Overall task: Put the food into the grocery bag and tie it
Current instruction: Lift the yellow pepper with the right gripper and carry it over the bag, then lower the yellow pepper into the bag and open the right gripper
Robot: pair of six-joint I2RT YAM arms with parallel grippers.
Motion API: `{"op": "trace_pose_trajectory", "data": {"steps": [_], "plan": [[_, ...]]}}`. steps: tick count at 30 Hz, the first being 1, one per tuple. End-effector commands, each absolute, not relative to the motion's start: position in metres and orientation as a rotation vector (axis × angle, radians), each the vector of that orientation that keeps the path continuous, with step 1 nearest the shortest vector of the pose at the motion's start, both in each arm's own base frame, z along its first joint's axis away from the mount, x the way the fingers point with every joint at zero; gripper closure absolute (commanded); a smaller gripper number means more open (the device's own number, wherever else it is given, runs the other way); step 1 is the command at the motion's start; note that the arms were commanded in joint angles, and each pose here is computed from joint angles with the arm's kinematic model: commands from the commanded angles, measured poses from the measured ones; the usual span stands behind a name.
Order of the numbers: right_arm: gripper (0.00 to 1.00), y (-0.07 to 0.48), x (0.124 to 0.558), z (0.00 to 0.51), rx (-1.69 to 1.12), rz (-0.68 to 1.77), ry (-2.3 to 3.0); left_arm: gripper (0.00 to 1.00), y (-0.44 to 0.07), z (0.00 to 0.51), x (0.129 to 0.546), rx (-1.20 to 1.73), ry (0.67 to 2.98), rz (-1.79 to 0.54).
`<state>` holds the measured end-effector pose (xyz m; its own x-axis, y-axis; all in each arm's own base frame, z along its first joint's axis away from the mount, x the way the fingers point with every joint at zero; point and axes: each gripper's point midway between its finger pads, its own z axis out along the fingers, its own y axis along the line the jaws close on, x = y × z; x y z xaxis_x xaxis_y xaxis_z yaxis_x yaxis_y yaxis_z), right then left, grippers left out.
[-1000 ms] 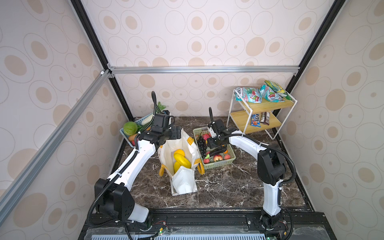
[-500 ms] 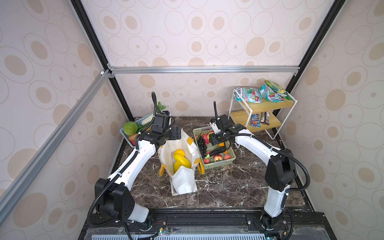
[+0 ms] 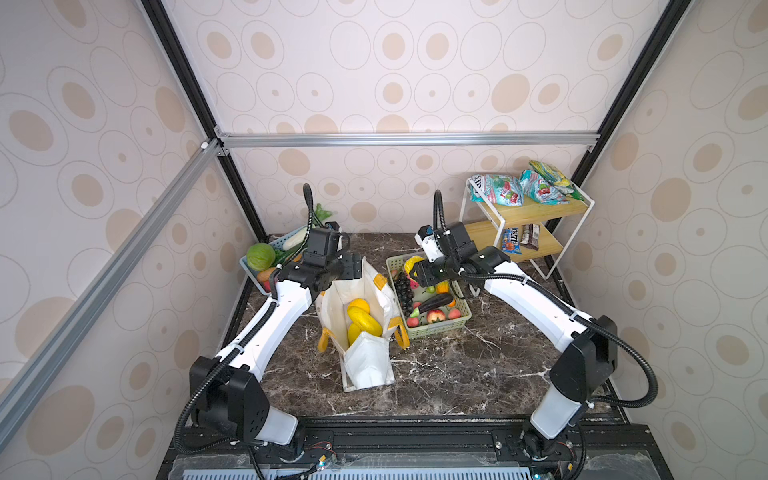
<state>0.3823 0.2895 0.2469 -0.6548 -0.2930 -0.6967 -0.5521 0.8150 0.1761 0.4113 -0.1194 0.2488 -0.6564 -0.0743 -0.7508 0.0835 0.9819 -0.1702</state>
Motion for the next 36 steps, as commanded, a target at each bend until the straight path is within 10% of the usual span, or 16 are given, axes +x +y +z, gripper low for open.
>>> {"op": "trace_pose_trajectory", "data": {"steps": [1, 36], "plan": [[0.46, 0.313, 0.362, 0.281, -0.677, 0.58, 2.214, 0.12, -0.118, 0.256, 0.412, 0.015, 2.258, -0.224], [0.45, 0.448, 0.299, 0.219, -0.942, 0.886, 2.188, 0.11, -0.082, 0.256, 0.423, -0.185, 2.223, -0.124]]}}
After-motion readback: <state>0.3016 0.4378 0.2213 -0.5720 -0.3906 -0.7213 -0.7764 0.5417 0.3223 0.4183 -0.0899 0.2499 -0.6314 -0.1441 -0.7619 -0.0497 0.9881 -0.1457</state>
